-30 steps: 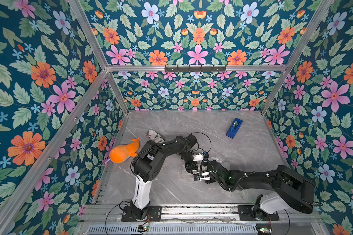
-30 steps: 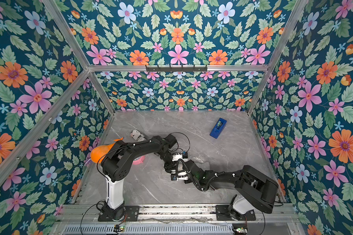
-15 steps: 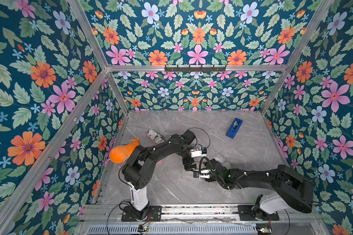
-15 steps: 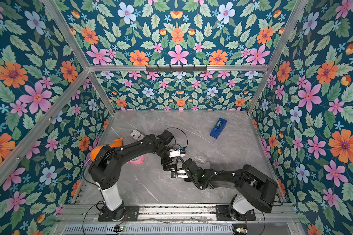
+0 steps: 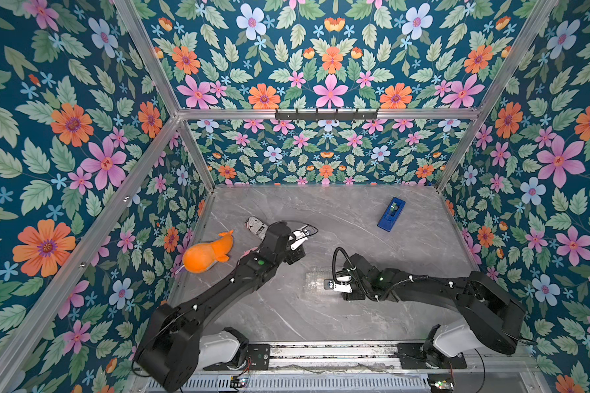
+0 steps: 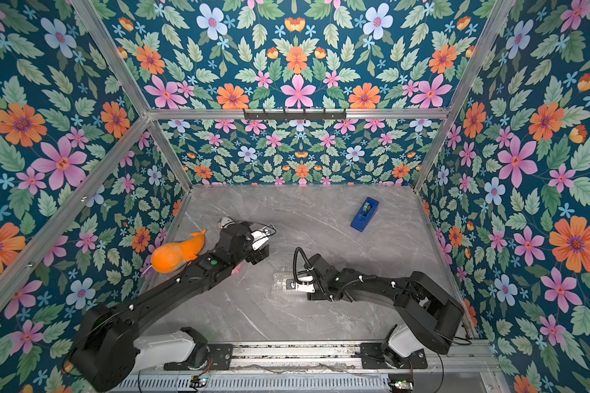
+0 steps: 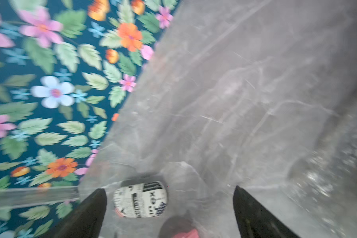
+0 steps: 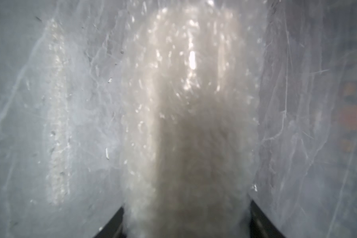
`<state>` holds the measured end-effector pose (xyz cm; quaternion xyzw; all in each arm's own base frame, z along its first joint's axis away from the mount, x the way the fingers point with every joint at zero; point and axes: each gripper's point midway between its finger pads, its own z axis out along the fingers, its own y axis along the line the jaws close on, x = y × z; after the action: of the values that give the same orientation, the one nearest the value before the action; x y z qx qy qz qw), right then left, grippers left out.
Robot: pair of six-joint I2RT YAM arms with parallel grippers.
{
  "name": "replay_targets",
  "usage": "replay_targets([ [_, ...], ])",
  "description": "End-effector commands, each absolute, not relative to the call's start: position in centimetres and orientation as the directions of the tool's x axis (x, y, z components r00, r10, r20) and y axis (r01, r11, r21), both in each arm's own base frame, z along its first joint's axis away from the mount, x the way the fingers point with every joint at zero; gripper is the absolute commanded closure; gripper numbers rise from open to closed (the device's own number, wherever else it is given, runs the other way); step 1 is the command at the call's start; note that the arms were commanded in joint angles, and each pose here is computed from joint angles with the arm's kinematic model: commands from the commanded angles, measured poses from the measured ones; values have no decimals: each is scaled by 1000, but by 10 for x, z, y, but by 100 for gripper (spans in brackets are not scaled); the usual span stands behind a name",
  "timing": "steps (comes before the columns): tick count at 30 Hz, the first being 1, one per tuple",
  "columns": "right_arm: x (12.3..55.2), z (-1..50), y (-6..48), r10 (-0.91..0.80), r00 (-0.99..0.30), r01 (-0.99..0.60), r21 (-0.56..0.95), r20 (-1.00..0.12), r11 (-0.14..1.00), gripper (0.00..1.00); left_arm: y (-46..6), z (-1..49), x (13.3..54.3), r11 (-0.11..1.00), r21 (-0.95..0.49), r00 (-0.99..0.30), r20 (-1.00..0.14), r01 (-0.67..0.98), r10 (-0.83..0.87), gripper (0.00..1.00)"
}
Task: Wrap vases in bubble wrap
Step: Wrap the vase in bubble wrap, then pick up the vase from the center of the board.
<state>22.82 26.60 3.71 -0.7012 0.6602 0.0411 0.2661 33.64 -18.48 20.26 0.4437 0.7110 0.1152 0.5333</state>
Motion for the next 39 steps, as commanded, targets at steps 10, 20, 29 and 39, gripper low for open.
replay_targets([
  [10, 190, 24, 246, -932, -87, -957, 289, -352, -19, 43, -229, 210, 243, 310, 804, 344, -519, 507, 783, 18],
  [20, 190, 34, 243, -933, -107, -921, 389, -344, -38, 43, -264, 145, 183, 32, 815, 465, -361, 579, 808, 7],
  [29, 195, 33, 244, -932, -117, -923, 384, -342, -25, 43, -291, 123, 163, 50, 816, 453, -370, 576, 811, 5],
  [39, 197, 30, 245, -931, -126, -927, 374, -342, -12, 43, -311, 83, 147, 32, 804, 395, -327, 594, 858, 4],
])
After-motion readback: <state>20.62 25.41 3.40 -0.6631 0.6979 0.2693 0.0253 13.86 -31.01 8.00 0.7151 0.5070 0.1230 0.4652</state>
